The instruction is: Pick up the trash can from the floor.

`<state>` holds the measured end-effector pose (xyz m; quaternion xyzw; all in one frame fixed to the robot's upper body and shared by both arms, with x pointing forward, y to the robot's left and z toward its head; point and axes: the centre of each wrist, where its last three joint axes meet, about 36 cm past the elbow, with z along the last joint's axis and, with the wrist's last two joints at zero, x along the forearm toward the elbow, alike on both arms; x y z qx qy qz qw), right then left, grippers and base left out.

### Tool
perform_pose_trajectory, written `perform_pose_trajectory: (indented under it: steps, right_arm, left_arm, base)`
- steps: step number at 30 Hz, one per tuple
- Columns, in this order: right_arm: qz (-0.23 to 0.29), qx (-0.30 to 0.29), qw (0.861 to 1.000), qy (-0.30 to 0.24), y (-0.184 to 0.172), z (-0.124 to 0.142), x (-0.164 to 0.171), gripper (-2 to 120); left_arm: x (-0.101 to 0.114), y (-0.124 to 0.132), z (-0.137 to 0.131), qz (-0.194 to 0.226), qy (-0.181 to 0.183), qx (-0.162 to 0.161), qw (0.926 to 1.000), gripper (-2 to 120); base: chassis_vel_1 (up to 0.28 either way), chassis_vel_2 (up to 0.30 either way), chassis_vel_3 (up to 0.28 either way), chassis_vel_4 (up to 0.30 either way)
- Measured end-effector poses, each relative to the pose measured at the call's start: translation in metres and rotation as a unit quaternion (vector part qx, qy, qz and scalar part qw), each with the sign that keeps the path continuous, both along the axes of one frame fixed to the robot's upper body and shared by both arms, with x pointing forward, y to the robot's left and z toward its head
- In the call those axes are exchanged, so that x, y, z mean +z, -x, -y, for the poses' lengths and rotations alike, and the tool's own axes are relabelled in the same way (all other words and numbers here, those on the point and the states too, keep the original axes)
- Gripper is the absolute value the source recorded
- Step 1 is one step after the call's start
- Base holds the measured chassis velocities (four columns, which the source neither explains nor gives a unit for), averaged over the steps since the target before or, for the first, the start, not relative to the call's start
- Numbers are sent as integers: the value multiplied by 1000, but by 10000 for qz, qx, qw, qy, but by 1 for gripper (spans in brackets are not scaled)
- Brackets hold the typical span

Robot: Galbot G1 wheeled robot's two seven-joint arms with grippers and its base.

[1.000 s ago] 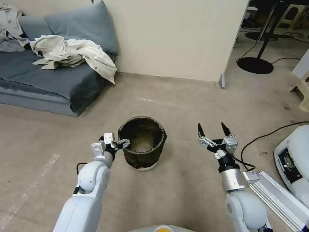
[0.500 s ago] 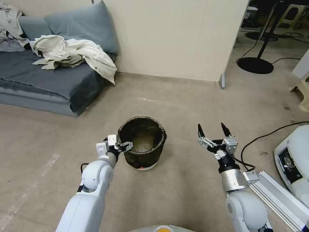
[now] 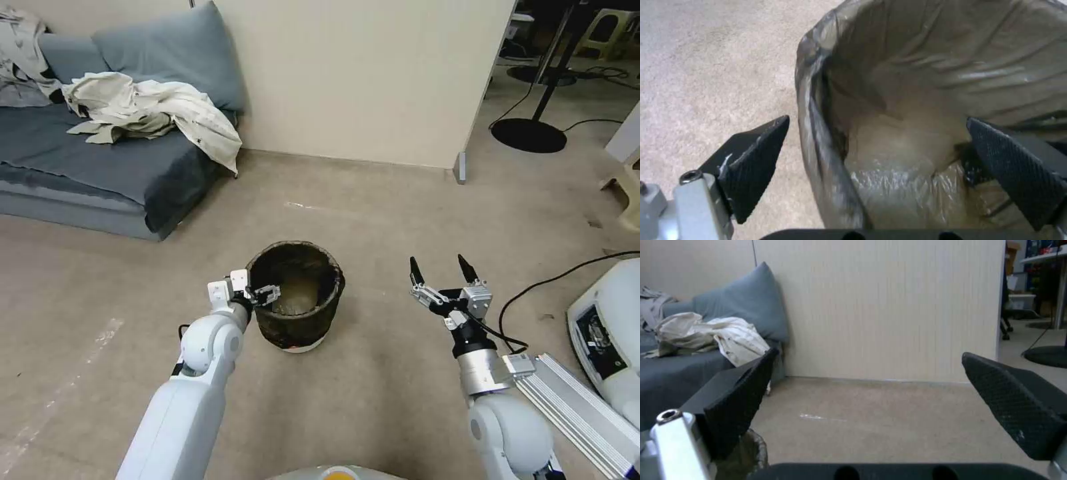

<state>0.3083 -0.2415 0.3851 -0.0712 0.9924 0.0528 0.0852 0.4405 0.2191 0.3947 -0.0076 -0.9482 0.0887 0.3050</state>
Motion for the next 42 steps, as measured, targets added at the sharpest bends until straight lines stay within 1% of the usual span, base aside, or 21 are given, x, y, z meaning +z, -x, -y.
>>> perform_pose_trajectory:
  steps: [3, 9, 11, 12, 13, 14, 17, 18, 19, 21, 22, 25, 26, 28, 29, 30, 31, 33, 34, 37, 42]
  right_arm:
    - [-14, -6, 10000, 2, -1, 0, -1, 100]
    - [-30, -15, 10000, 3, -2, 1, -3, 100]
    - [-31, -19, 10000, 4, -3, 1, -4, 100]
    - [-36, -21, 10000, 3, -3, 1, -4, 100]
    - [-36, -21, 10000, 3, -3, 1, -4, 100]
    - [-39, -21, 10000, 2, -4, 1, -5, 100]
    - [-43, -20, 10000, -12, -5, 0, -6, 100]
    - [-43, -20, 10000, -12, -5, 0, -6, 100]
    - [-46, -17, 10000, -16, -5, 0, -6, 100]
    - [-46, -20, 10000, -20, -5, 0, -7, 100]
    - [-46, -20, 10000, -20, -5, 0, -7, 100]
    - [-37, -23, 10000, -21, -5, 0, -8, 100]
    - [-37, -23, 10000, -21, -5, 0, -8, 100]
    - [-34, -24, 10000, -20, -5, 0, -8, 100]
    - [-33, -23, 10000, -19, -5, 0, -8, 100]
    - [-33, -23, 10000, -19, -5, 0, -8, 100]
    - [-29, -22, 10000, -19, -4, 0, -9, 100]
    - [-29, -17, 10000, -20, -4, -1, -9, 100]
    - [-29, -17, 10000, -20, -4, -1, -9, 100]
    - [-26, 1, 10000, -28, -3, -2, -9, 100]
    - [-18, 7, 10000, -30, -3, -2, -10, 100]
  left_arm:
    - [-1, -8, 2, -29, -45, 26, 10000, 99]
    - [-6, -13, 3, -100, -87, 70, 9999, 97]
    - [-9, -15, 2, -154, -127, 97, 9998, 92]
    - [-11, -15, 1, -184, -158, 109, 9996, 86]
    - [-11, -15, 1, -184, -158, 109, 9996, 86]
    - [-12, -16, 0, -202, -187, 125, 9995, 83]
    - [-16, -17, -3, -239, -264, 171, 9992, 68]
    - [-16, -17, -3, -239, -264, 171, 9992, 68]
    - [-17, -17, -4, -247, -277, 184, 9991, 65]
    - [-18, -17, -6, -261, -303, 216, 9990, 54]
    - [-18, -17, -6, -261, -303, 216, 9990, 54]
    - [-21, -16, -8, -283, -321, 258, 9987, 39]
    - [-21, -16, -8, -283, -321, 258, 9987, 39]
    - [-22, -14, -9, -289, -324, 275, 9987, 29]
    - [-22, -13, -9, -289, -325, 282, 9987, 26]
    - [-22, -13, -9, -289, -325, 282, 9987, 26]
    - [-22, -12, -9, -285, -313, 289, 9987, 20]
    - [-22, -11, -11, -282, -315, 312, 9986, 14]
    - [-22, -11, -11, -282, -315, 312, 9986, 14]
    - [-24, -8, -12, -254, -278, 346, 9987, 6]
    - [-25, -4, -15, -234, -277, 403, 9985, 5]
  base:
    - [0, 0, 0, 0]
    - [0, 0, 0, 0]
    - [0, 0, 0, 0]
    - [0, 0, 0, 0]
    - [0, 0, 0, 0]
    - [0, 0, 0, 0]
    - [0, 0, 0, 0]
    - [0, 0, 0, 0]
    - [0, 0, 0, 0]
    - [0, 0, 0, 0]
    - [0, 0, 0, 0]
    - [0, 0, 0, 0]
    - [0, 0, 0, 0]
    - [0, 0, 0, 0]
    - [0, 0, 0, 0]
    - [0, 0, 0, 0]
    - [0, 0, 0, 0]
    - [0, 0, 0, 0]
    - [0, 0, 0, 0]
    - [0, 0, 0, 0]
    - [0, 0, 0, 0]
